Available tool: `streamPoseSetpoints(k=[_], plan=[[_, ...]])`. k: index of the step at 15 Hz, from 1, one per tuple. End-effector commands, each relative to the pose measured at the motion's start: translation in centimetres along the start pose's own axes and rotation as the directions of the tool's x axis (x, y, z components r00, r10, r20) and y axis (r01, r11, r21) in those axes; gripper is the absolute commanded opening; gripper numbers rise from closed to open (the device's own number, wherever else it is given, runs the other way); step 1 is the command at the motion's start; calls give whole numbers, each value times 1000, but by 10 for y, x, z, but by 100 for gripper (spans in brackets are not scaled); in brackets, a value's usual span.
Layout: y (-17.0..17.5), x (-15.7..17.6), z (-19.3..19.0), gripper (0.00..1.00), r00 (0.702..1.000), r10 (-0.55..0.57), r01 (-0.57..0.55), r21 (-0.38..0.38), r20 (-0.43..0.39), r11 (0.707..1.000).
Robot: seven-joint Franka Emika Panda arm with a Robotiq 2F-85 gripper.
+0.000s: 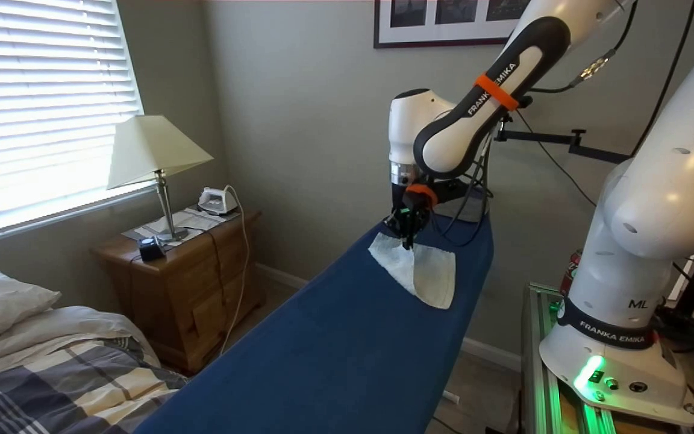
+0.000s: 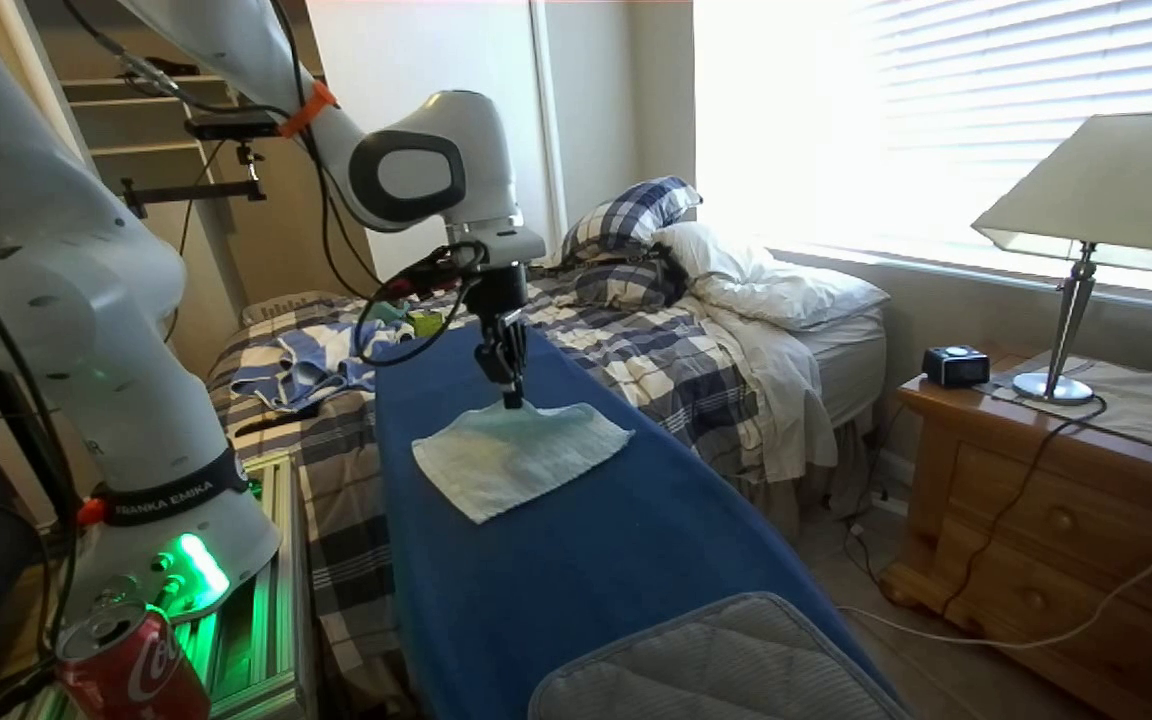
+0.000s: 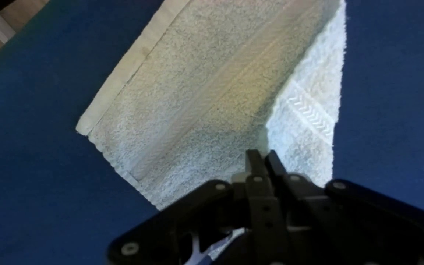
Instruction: Fold the towel into a triangle twice.
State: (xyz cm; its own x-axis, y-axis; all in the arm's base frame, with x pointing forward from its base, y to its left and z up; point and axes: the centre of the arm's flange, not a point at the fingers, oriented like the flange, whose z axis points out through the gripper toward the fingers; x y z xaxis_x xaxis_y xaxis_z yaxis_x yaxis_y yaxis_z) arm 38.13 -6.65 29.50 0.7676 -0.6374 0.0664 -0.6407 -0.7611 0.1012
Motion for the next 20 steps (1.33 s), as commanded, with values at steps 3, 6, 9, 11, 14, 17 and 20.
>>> streamPoseSetpoints(k=[3,6,9,11,14,17,20], plan=[[29,-14,-2,3,1000,5,-3,-41,29,999],[38,-16,0,3,999,13,-9,-70,52,998],[46,-14,2,3,999,5,0,-87,50,996],[51,-11,3,3,999,-1,6,-95,47,995],[59,-9,5,3,999,-5,11,-104,52,994],[66,-9,7,3,998,-12,19,-107,67,994],[73,-11,10,3,996,-16,27,-115,89,993]])
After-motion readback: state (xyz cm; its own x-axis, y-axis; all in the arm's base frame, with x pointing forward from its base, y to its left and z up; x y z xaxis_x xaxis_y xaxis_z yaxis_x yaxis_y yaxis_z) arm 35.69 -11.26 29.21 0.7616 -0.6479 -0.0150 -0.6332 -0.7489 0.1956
